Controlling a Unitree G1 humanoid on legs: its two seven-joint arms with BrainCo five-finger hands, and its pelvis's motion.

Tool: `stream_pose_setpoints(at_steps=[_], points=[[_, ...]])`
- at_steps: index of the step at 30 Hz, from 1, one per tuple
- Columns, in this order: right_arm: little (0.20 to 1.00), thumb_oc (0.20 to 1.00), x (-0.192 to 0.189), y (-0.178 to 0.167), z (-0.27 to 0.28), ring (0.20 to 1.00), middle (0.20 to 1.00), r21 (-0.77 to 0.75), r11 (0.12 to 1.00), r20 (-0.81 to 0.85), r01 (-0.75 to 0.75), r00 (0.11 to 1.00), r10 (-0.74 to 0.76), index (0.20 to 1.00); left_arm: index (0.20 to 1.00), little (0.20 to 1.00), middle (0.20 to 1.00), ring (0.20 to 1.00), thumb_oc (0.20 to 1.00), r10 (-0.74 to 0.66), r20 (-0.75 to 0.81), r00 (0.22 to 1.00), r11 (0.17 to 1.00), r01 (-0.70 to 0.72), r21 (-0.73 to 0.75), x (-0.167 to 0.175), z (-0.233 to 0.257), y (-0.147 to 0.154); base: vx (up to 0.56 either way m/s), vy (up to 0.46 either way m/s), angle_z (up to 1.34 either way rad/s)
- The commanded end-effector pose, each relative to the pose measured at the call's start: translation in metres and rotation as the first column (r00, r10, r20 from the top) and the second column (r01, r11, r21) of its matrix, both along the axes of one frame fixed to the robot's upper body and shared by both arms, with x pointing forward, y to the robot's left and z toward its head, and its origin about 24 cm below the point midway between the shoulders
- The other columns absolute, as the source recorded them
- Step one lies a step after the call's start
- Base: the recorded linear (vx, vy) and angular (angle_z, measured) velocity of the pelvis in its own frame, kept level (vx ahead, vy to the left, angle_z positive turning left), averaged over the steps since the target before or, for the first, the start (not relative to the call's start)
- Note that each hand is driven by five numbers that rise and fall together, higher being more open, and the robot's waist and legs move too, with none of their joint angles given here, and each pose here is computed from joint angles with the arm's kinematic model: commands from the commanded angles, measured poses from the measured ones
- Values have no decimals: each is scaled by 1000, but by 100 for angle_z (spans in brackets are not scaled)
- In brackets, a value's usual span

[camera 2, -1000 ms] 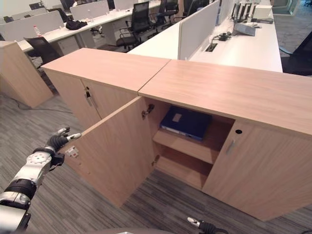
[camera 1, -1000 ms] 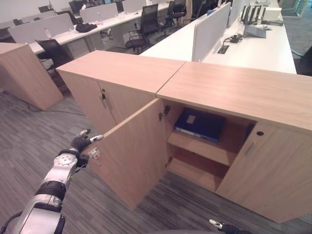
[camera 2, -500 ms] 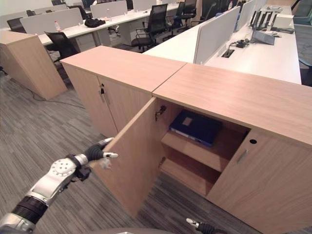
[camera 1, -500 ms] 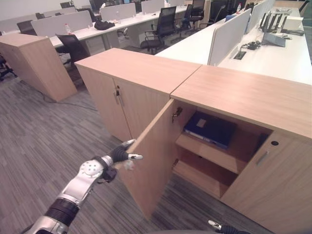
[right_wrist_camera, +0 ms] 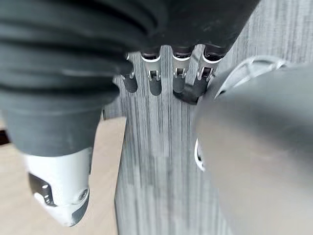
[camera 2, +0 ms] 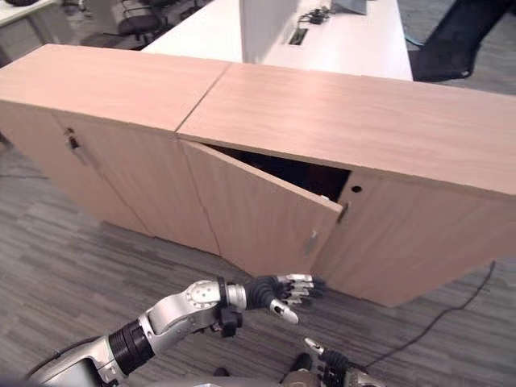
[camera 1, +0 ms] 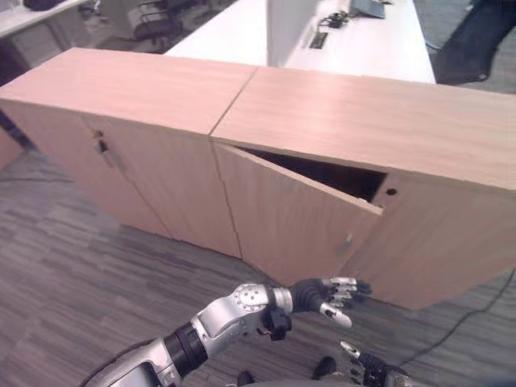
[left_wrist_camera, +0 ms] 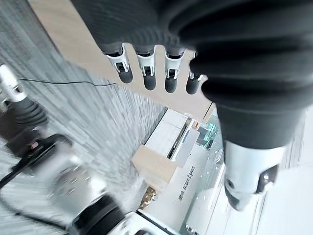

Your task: Put the empty folder in the office cabinet

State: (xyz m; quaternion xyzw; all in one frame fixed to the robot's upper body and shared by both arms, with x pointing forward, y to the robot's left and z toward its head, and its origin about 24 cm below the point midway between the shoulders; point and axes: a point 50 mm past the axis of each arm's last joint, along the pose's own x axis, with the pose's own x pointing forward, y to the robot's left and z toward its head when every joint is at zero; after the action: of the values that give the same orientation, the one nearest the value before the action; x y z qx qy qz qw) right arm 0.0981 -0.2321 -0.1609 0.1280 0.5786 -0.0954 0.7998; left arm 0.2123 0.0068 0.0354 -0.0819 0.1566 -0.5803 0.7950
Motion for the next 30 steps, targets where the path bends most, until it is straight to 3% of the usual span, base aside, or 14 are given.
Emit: stream_pose_setpoints(at_steps=[1,6,8,13,17,21,24,25,28,30], points=[[1000,1000,-20,10,-7,1000,1000,12,1000,-94,-8,996,9,1000,1000,1000,1000,1000,1000,67,71,995,990,-57,-132,16,28,-2,3,-168,-50],[1000,1000,-32,18,-10,1000,1000,38,998,-93,-48,994,52,1000,1000,1000,1000,1000,1000,372,36,928,927,-369,-66,33,-5,46,19,-219,-56],[1000,1000,-31,18,-10,1000,1000,39,998,-92,-57,994,60,1000,1000,1000,1000,1000,1000,414,7,910,910,-414,-23,30,-20,56,26,-214,-60],[1000,1000,-15,6,-5,1000,1000,11,996,-49,-92,994,93,1000,1000,1000,1000,1000,1000,728,-168,664,684,-693,227,-2,-90,144,30,-252,-82],[1000,1000,-8,-13,2,1000,1000,-23,997,-17,-72,997,71,1000,1000,1000,1000,1000,1000,874,-114,472,476,-790,386,-22,-117,189,12,-75,-64],[1000,1000,-3,-17,4,1000,1000,-36,998,4,-47,999,47,1000,1000,1000,1000,1000,1000,901,-39,432,378,-741,555,-45,-142,214,22,6,-7],[1000,1000,-13,-15,1,1000,1000,-30,998,-26,-56,998,55,1000,1000,1000,1000,1000,1000,896,-22,443,321,-612,723,-75,-169,224,62,79,-11],[1000,1000,-18,-14,0,1000,1000,-33,997,-38,-69,997,68,1000,1000,1000,1000,1000,1000,897,-26,441,275,-511,814,-97,-184,228,62,113,7],[1000,1000,-23,-15,-1,1000,1000,-43,996,-61,-77,995,75,1000,1000,1000,1000,1000,1000,861,-59,505,268,-352,897,-127,-196,226,42,87,15],[1000,1000,-30,-13,-2,1000,1000,-42,996,-76,-77,994,73,1000,1000,1000,1000,1000,1000,865,-80,496,264,-313,912,-141,-200,226,54,67,3]])
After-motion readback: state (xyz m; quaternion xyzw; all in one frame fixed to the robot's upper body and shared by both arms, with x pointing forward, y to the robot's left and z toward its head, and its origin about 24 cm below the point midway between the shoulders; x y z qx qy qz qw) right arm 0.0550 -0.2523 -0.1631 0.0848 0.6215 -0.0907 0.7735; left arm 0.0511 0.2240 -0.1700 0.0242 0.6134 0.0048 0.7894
